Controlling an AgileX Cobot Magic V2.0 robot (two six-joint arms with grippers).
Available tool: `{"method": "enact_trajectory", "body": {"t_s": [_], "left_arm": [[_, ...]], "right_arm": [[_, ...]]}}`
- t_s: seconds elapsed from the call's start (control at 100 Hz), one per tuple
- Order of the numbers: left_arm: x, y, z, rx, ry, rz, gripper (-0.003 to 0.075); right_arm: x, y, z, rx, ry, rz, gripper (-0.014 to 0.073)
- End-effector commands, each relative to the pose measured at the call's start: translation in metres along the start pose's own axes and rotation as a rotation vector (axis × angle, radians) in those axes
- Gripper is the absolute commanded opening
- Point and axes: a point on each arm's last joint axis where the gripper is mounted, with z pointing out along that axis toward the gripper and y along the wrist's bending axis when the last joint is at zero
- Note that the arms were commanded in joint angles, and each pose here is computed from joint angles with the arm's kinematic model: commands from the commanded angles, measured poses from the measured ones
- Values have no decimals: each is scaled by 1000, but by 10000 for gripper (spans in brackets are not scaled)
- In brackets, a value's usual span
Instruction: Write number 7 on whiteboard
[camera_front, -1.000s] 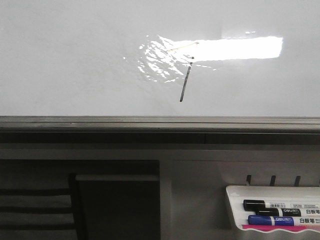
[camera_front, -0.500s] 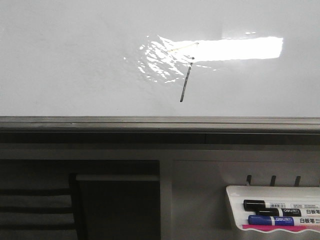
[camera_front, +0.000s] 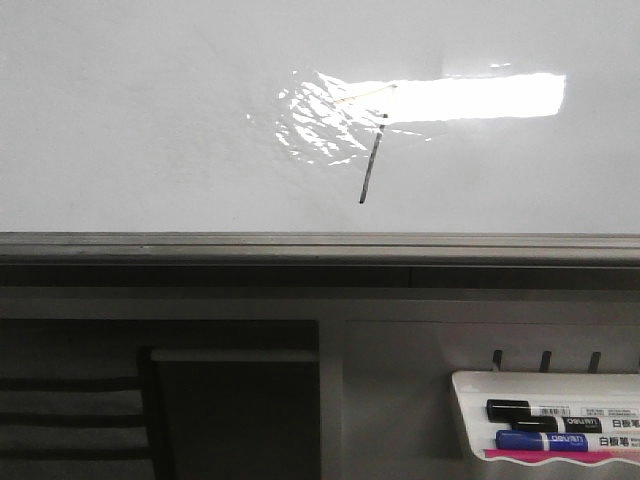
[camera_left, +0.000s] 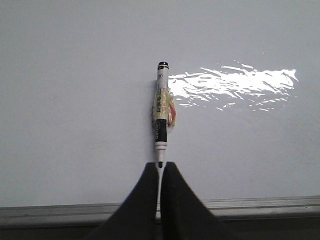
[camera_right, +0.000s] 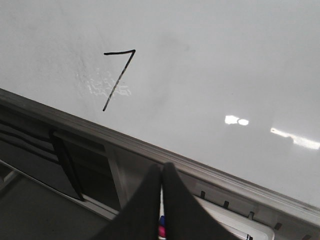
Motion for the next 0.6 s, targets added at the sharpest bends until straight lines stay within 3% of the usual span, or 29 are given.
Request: {"method": "enact_trajectory", "body": {"t_s": [0.0, 0.59], "left_arm": [[4, 1, -2, -8, -62, -12, -20], [4, 1, -2, -8, -62, -12, -20]], "right_arm": [[-14, 0, -3, -1, -95, -11, -71], [-9, -1, -4, 9, -108, -7, -71]]}}
